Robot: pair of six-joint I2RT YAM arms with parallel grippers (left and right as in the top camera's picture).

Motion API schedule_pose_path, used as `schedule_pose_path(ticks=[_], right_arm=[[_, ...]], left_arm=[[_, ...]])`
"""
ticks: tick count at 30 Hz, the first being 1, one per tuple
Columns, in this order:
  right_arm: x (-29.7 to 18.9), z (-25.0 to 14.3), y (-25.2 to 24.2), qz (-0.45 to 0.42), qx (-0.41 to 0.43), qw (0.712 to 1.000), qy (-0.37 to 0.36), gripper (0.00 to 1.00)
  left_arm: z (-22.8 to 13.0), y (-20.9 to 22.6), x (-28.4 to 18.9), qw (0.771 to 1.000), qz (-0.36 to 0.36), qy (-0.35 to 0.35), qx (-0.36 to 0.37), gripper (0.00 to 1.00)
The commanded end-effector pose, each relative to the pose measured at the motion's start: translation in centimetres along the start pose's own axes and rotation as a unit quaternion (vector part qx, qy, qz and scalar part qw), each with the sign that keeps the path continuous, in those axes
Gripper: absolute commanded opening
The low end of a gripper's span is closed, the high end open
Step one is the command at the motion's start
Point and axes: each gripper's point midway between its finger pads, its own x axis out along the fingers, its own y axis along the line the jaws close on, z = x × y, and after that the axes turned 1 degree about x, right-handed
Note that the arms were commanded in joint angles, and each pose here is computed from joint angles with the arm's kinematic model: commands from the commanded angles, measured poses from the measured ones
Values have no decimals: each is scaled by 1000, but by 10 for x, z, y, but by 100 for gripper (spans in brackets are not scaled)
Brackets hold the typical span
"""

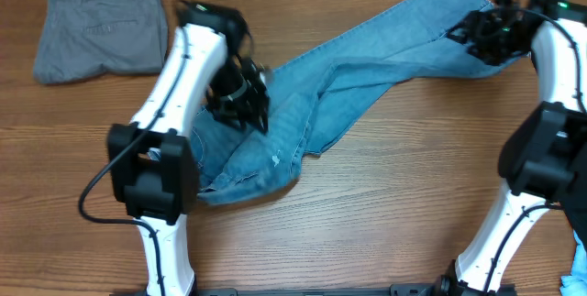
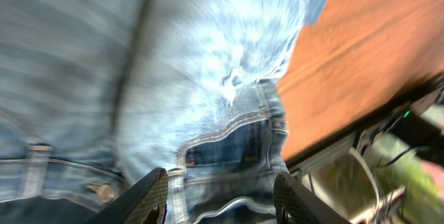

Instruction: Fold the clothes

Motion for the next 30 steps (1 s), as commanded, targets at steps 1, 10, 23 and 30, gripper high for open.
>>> schedule_pose_path(ticks=[1, 10, 23, 30], right_arm=[[12, -13, 49, 22, -41, 999, 18, 75], [77, -84, 113, 14, -93, 987, 127, 76], [131, -124, 133, -80, -30, 986, 145, 54], [121, -128, 114, -111, 4, 981, 161, 4]], left_arm=[[6, -12, -25, 999, -6, -46, 9, 56], [42, 37, -41, 988, 76, -127, -42, 100], [89, 72, -75, 965, 42, -252, -64, 100], [89, 74, -71, 967, 48, -246, -50, 93]])
